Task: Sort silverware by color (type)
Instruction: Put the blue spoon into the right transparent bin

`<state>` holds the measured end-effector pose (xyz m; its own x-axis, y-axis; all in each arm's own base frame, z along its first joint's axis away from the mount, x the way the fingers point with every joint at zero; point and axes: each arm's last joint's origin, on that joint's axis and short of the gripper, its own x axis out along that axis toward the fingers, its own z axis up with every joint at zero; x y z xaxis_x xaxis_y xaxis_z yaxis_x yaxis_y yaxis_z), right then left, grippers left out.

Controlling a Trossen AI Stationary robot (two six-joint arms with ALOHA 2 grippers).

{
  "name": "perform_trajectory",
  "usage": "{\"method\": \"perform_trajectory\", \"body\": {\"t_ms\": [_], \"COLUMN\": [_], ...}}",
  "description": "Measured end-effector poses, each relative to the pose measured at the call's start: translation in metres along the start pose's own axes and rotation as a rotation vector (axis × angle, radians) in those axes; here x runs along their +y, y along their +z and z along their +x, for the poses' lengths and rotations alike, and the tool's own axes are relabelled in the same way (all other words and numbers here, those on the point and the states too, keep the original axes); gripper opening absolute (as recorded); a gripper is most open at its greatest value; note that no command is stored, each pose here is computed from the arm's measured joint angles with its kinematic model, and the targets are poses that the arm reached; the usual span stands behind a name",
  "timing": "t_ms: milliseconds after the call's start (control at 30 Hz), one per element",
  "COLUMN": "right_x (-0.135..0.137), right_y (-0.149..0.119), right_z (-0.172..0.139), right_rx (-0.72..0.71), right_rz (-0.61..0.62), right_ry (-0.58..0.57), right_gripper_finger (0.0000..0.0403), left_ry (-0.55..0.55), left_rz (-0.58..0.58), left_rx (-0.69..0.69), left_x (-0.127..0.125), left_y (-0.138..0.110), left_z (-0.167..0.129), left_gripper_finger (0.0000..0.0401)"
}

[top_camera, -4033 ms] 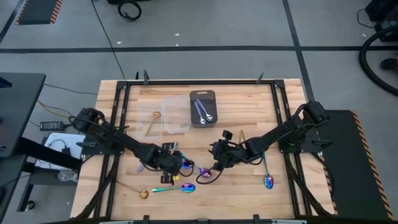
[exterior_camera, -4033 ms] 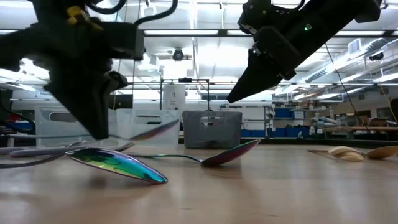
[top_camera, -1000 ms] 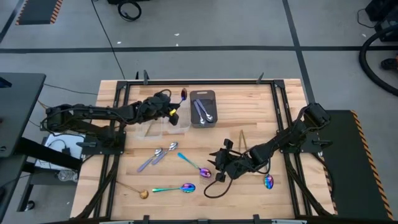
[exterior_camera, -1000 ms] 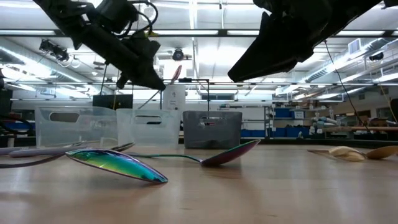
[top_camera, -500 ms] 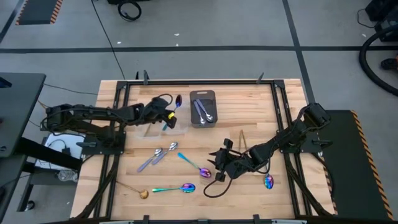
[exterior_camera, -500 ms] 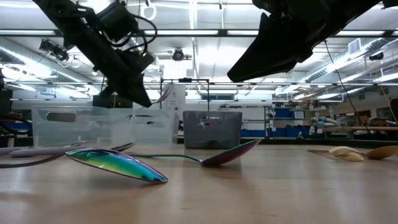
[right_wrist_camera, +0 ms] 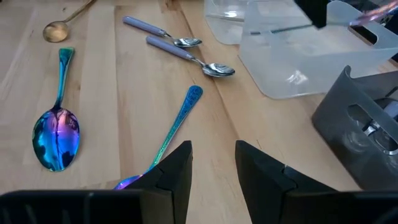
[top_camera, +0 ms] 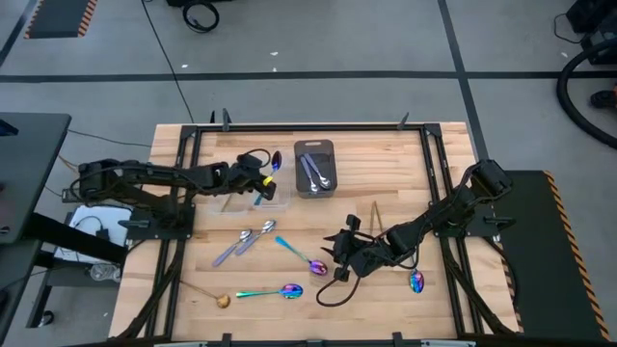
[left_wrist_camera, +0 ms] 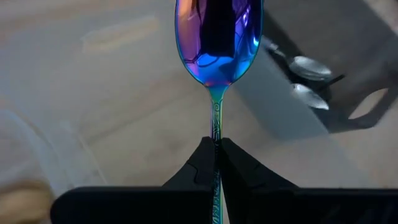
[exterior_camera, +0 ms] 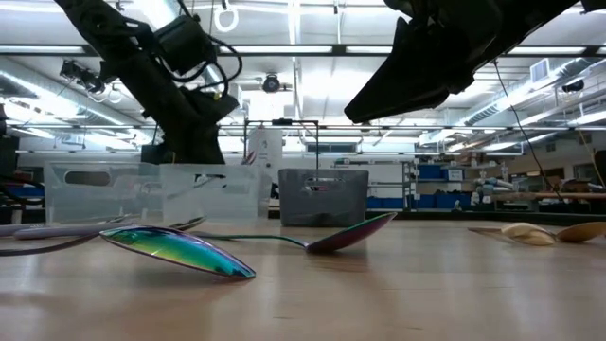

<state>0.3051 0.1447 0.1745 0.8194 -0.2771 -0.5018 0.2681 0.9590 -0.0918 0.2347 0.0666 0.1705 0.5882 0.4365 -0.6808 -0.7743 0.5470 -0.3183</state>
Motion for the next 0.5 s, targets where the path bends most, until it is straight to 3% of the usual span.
{"method": "perform_trajectory", "body": {"t_ms": [500], "right_x": [0.000], "right_y": [0.000], "right_z": [0.000], "right_rx": [0.003], "right_rz": [-0.010], "right_ry": [-0.001], "right_gripper_finger": [0.0132], "left_ry": [0.036], "left_rz": [-0.056], "left_rx": [0.044], "left_x": [0.002], "left_y": [-0.008], "left_z": [0.013], "left_gripper_finger": [0.0027]}}
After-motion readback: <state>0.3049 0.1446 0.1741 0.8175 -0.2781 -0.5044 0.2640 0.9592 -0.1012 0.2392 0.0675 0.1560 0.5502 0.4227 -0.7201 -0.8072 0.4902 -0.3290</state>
